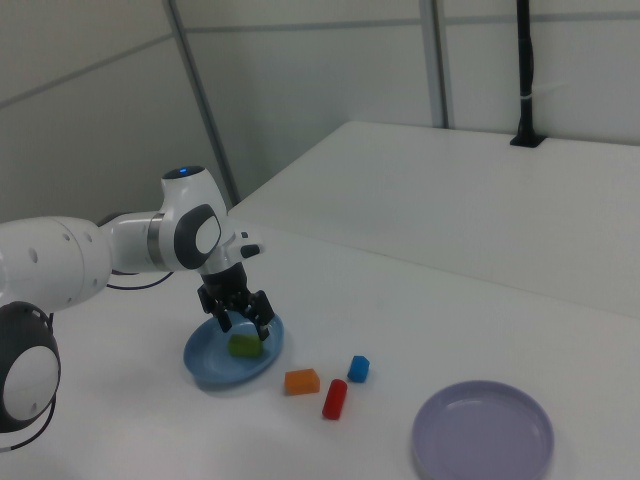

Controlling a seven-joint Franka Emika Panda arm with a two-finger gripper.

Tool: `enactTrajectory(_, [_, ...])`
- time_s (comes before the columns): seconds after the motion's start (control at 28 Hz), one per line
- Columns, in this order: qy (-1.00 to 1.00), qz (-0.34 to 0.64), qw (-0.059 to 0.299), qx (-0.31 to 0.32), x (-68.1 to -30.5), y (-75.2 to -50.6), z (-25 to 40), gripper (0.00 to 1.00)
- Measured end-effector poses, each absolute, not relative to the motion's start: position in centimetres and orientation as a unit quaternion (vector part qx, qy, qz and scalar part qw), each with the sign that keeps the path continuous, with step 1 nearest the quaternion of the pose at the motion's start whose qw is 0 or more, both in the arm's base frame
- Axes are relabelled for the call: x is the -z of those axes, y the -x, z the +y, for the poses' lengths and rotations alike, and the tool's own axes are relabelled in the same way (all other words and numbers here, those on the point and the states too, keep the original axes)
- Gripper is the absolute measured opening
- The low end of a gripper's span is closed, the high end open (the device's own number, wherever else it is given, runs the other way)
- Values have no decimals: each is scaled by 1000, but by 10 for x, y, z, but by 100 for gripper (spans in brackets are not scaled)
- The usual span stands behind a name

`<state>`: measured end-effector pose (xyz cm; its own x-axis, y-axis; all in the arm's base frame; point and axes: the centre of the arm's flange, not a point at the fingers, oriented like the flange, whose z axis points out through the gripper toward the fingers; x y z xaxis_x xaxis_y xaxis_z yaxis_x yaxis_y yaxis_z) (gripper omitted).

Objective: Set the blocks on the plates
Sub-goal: 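Carry the green block onto the light blue plate and release, then move the gripper up and over to the orange block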

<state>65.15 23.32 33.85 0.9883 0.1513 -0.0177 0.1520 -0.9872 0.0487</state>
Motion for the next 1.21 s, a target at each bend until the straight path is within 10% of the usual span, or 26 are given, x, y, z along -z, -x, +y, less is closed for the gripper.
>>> enactTrajectory(0.5, [-998,5,61,12,-348,-672,143,100])
enactTrajectory(1.21, [-957,261,46,118,-319,-657,71,100])
